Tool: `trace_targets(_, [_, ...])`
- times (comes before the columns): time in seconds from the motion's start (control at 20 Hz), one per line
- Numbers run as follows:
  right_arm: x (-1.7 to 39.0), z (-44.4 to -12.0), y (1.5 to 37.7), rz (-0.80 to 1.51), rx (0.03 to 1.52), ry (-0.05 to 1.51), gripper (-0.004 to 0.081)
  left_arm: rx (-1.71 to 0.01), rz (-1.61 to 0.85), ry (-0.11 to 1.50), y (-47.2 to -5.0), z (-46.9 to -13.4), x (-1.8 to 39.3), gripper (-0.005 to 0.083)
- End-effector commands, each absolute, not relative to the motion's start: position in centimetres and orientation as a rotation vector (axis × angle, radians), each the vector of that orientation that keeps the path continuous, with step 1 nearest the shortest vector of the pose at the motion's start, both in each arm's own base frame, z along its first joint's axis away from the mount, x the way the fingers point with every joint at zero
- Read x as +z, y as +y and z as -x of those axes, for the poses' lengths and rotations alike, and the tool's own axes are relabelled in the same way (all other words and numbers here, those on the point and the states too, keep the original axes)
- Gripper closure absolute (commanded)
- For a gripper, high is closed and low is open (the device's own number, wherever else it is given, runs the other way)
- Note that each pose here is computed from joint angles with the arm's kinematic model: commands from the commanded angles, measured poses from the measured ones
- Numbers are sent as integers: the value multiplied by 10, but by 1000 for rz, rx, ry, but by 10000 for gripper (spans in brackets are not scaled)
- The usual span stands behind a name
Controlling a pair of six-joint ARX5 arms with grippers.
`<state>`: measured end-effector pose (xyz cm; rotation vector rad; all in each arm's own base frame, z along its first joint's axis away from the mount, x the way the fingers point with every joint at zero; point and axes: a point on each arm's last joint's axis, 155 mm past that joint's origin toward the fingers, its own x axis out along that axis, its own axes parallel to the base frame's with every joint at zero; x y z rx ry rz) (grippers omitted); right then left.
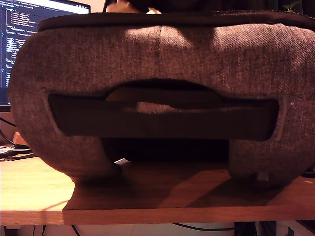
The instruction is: Pack the pair of socks inside the grey Google backpack
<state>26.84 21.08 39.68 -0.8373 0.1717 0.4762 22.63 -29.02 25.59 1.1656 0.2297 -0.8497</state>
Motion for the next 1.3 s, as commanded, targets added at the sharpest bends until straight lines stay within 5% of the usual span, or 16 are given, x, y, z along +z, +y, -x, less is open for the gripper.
trace_targets(0.0, [438,-260,205,753,461,76,783,-858,-1175,218,-291,-227,257,13])
trace_targets(0.35, [438,-260,205,753,460,77,783,-996,-1108,249,-299,-203,264,13])
trace_targets(0.9, [438,-260,205,754,461,77,783,-974,-1197,304,-300,-224,240,13])
trace_targets(1.0, [438,-260,205,754,461,77,783,-832,-1238,274,-297,-252,247,13])
trace_targets(1.1, [438,-260,205,754,461,77,783,-548,-1200,127,-292,-296,301,13])
trace_targets(1.25, [438,-259,208,752,475,75,783,-387,-1053,-54,-292,-306,369,13])
